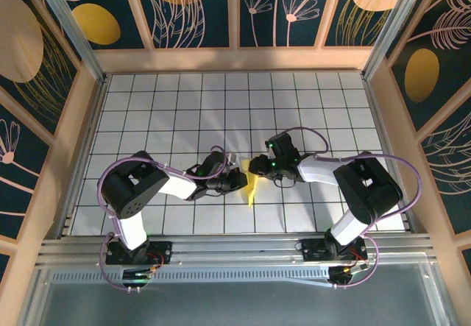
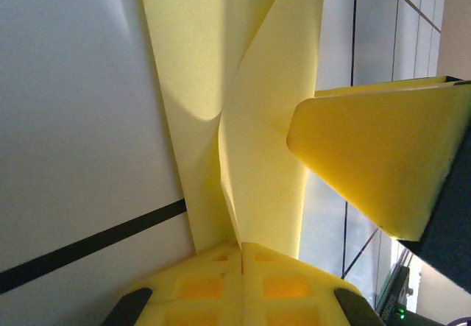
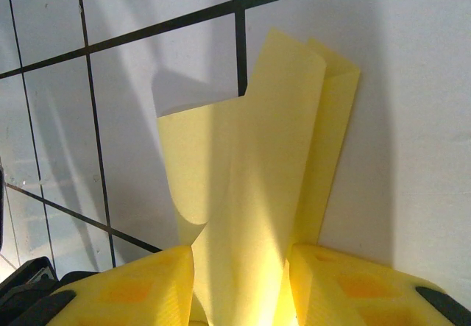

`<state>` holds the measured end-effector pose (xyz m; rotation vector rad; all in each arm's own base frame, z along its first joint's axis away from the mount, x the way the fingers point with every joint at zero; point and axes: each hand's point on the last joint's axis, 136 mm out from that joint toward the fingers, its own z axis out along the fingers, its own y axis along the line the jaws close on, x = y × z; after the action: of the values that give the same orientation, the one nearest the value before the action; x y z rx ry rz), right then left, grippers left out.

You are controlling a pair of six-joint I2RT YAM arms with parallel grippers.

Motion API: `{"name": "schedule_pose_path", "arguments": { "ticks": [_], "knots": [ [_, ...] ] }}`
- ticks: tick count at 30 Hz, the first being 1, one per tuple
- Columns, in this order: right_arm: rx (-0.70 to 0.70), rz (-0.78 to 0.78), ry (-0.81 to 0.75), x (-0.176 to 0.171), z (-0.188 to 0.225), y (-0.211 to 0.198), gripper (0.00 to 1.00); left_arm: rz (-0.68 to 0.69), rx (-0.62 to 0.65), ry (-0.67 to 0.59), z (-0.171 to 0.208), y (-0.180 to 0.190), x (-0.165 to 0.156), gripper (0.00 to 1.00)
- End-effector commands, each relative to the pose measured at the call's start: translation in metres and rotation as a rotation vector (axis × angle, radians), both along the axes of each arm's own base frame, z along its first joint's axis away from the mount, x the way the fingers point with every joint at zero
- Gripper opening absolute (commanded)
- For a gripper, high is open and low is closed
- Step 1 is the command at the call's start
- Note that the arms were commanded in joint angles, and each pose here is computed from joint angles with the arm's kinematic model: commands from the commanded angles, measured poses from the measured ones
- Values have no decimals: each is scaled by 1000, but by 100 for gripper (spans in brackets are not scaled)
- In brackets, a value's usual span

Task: Fold a paper plane with a square sheet of paper (fold left side to right side)
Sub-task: Fold the wing for the fifth time at the center of the table.

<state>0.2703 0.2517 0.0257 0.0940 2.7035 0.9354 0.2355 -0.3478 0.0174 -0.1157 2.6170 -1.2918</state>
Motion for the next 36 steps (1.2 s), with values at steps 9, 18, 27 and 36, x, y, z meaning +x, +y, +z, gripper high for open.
{"name": "schedule_pose_path", "arguments": {
  "ticks": [9,18,27,36],
  "knots": [
    [-7,16,-1,-2,2,2,41,3,49,23,-18,1,0,0],
    [2,6,-25,3,14,1,41,35,98,52,-30,11,-2,0],
    [-13,-6,-47,7,19,-3,41,46,131,70,-39,15,-3,0],
    [-17,-11,-100,13,36,-13,39,50,141,77,-42,16,-3,0]
  ]
}}
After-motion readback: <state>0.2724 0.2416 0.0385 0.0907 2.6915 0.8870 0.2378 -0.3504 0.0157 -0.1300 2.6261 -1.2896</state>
